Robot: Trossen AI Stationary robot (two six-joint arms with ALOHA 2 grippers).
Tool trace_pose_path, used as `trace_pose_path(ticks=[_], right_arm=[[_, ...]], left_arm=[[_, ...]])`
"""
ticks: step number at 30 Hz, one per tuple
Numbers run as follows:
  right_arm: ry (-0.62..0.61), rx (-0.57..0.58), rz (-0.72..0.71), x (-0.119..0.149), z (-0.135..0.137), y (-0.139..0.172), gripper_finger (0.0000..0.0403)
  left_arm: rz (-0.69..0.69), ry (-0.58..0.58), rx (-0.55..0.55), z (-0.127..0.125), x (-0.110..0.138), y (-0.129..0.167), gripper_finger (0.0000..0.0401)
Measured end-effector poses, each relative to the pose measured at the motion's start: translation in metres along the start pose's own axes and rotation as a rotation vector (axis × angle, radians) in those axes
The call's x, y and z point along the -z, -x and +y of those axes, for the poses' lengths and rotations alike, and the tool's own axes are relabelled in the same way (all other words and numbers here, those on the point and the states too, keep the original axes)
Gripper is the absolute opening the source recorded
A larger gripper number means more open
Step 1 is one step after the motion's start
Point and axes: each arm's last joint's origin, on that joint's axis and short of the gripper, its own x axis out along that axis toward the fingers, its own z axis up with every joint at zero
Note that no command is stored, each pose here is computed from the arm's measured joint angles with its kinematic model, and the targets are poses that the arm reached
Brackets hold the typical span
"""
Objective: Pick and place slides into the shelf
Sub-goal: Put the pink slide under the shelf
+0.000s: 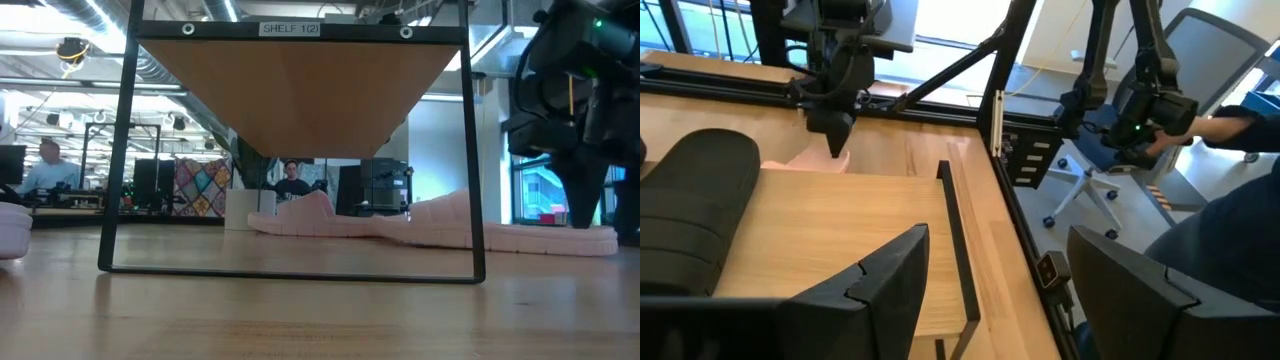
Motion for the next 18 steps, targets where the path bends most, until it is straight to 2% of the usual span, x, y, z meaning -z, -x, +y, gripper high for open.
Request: trace_pose_path(ticks=[4, 13, 18], right_arm=[[0.005, -0.008, -0.008, -0.001, -0.003, -0.004, 0.0136], [0.094, -0.064, -0.093, -0.003, 0.001, -0.004, 0.0021], [0.072, -0.136, -0.164, -0.007, 0.008, -0.004, 0.0016]], left_arm=[[0.0, 0.0, 0.0, 0.0, 0.0, 0.0, 0.0228], [-0.002, 0.001, -0.002, 0.0, 0.0, 0.0, 0.0228], [-0.005, 0.002, -0.002, 0.0, 0.0, 0.0, 0.0228]])
